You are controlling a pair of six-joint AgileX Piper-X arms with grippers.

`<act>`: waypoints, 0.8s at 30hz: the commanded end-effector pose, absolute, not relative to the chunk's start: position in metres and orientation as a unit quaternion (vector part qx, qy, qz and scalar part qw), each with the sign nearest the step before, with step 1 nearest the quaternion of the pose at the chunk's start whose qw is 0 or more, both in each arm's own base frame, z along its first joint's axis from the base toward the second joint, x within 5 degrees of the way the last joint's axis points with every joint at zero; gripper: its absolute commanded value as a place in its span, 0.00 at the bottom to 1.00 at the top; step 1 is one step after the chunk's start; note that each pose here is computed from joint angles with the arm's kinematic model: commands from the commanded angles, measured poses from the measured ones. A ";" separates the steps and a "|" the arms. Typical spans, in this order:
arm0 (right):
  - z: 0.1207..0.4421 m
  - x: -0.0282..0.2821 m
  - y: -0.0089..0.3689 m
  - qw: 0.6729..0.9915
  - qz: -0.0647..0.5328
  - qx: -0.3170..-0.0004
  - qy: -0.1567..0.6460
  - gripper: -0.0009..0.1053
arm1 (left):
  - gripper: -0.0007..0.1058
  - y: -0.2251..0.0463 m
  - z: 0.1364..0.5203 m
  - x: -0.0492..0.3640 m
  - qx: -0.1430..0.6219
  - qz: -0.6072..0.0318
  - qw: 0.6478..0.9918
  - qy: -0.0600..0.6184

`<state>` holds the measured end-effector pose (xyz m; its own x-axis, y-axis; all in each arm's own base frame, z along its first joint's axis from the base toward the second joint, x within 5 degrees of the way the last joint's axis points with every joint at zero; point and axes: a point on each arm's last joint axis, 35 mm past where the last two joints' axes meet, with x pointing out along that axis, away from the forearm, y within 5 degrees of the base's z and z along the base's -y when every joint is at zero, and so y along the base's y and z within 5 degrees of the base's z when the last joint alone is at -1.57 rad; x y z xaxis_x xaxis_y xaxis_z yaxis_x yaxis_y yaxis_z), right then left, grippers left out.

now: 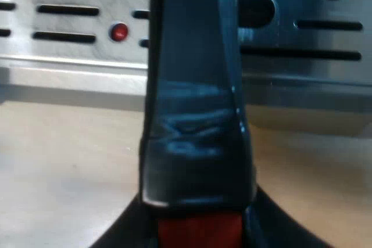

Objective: Grind coffee beans and then tamp

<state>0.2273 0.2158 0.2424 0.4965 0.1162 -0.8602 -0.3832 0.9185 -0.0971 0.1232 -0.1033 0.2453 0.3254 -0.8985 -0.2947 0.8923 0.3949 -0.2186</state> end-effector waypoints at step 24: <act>0.251 0.229 0.215 0.858 0.163 -0.153 0.462 0.01 | 0.75 -0.104 0.249 0.123 -0.005 -0.552 0.814 0.179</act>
